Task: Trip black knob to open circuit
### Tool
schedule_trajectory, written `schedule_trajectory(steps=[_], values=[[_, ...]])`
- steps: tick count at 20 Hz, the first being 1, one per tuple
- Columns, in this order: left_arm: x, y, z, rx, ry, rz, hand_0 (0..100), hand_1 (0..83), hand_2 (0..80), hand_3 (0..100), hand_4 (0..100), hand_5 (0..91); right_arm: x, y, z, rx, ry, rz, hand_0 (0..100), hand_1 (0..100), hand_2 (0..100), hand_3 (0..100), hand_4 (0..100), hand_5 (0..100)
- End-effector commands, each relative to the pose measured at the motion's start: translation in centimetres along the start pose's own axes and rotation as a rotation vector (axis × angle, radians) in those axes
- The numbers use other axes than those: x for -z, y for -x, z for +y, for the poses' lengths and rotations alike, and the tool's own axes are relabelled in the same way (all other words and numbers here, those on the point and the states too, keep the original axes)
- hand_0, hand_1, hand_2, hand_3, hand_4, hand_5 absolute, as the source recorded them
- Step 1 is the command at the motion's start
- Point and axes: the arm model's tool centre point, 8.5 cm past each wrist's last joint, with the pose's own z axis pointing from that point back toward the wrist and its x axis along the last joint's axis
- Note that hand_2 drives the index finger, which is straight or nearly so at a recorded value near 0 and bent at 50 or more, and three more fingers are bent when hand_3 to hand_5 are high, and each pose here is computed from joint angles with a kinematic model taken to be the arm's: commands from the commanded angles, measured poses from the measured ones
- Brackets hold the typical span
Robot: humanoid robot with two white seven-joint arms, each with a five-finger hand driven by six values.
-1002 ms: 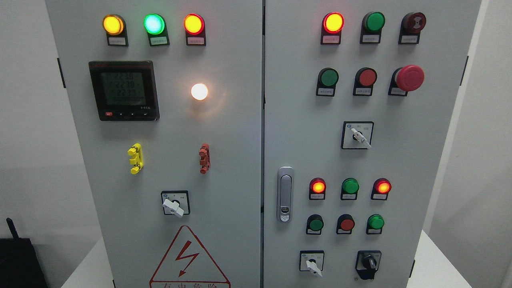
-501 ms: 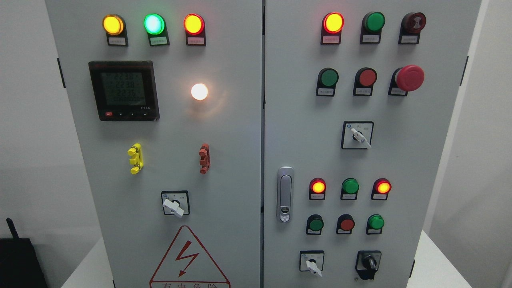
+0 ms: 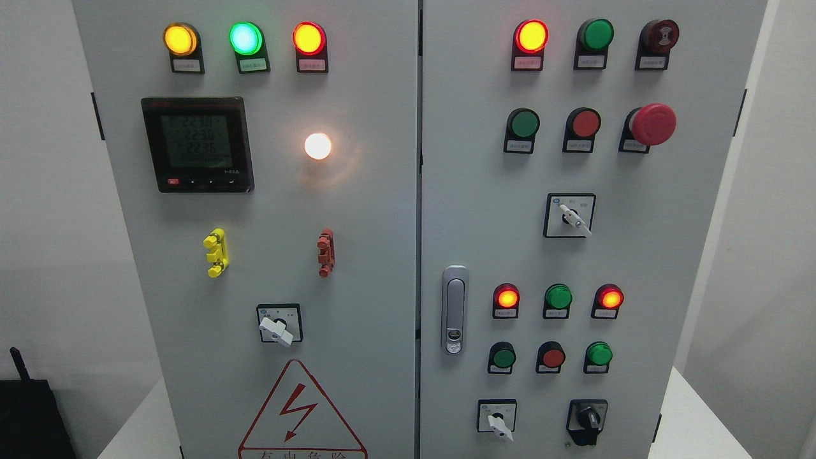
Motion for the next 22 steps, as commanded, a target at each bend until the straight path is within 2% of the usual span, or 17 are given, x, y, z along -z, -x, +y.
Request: schedule_trajectory(steps=[1, 7, 10, 19, 20, 22], values=[[0.0, 0.0, 0.0, 0.023, 0.002, 0.005, 12, 38.9, 0.0, 0, 0, 0.0, 0.1, -4.3, 0.5, 0.018, -0.013, -0.166, 0, 0, 0, 0, 0, 0], [0.0, 0.0, 0.0, 0.023, 0.002, 0.005, 12, 38.9, 0.0, 0, 0, 0.0, -0.2, -6.9, 0.6, 0.024, -0.022, -0.278, 0, 0, 0, 0, 0, 0], [0.0, 0.0, 0.0, 0.023, 0.002, 0.005, 12, 38.9, 0.0, 0, 0, 0.0, -0.6, -7.6, 1.2, 0.011, -0.080, -0.329, 0, 0, 0, 0, 0, 0], [0.0, 0.0, 0.0, 0.023, 0.002, 0.003, 12, 38.9, 0.0, 0, 0, 0.0, -2.6, -10.9, 1.9, 0.014, -0.107, -0.613, 0, 0, 0, 0, 0, 0], [0.0, 0.0, 0.0, 0.023, 0.002, 0.003, 12, 38.9, 0.0, 0, 0, 0.0, -2.8, -11.3, 1.9, 0.016, -0.111, -0.643, 0, 0, 0, 3, 0, 0], [0.0, 0.0, 0.0, 0.023, 0.002, 0.003, 12, 38.9, 0.0, 0, 0, 0.0, -3.3, -12.0, 2.0, 0.017, -0.116, -0.695, 0, 0, 0, 12, 9, 0]])
